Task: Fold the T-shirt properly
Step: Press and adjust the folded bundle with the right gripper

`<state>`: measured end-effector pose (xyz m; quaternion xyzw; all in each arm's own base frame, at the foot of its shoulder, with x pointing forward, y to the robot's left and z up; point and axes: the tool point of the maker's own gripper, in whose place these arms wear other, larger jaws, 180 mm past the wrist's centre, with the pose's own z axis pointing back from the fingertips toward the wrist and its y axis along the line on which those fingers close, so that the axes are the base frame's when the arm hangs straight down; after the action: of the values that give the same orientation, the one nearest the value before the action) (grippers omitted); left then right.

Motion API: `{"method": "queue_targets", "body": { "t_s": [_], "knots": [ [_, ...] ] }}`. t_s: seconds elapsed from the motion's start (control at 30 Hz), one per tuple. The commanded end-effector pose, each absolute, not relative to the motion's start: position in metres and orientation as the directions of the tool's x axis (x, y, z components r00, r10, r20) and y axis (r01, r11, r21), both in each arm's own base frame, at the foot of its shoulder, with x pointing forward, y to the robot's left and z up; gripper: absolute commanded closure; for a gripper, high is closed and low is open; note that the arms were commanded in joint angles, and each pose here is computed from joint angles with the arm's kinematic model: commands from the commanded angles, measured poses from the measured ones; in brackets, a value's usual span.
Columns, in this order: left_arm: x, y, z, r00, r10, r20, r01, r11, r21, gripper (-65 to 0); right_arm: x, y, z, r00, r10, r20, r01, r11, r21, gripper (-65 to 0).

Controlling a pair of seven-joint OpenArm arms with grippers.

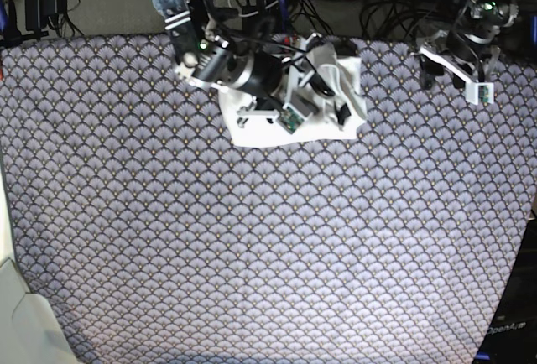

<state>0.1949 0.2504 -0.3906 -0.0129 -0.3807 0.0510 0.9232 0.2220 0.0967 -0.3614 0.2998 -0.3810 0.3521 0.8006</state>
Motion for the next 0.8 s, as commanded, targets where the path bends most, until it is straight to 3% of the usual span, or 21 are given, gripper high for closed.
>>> {"method": "queue_targets", "body": {
  "t_s": [0.0,0.77],
  "knots": [
    [0.200,0.253,-0.381,0.679,0.088,0.728,-0.074,0.996,-0.052,-38.6,0.228,0.104,-0.352,0.445,0.294,0.846,-0.794,0.566,0.221,-23.5],
    [0.189,0.251,-0.386,0.699,0.092,0.710,-0.076,0.996,-0.054,-38.6,0.261,0.137,-0.367,0.483,0.239,0.842,-0.785,0.545,0.295,-23.5]
  ]
}}
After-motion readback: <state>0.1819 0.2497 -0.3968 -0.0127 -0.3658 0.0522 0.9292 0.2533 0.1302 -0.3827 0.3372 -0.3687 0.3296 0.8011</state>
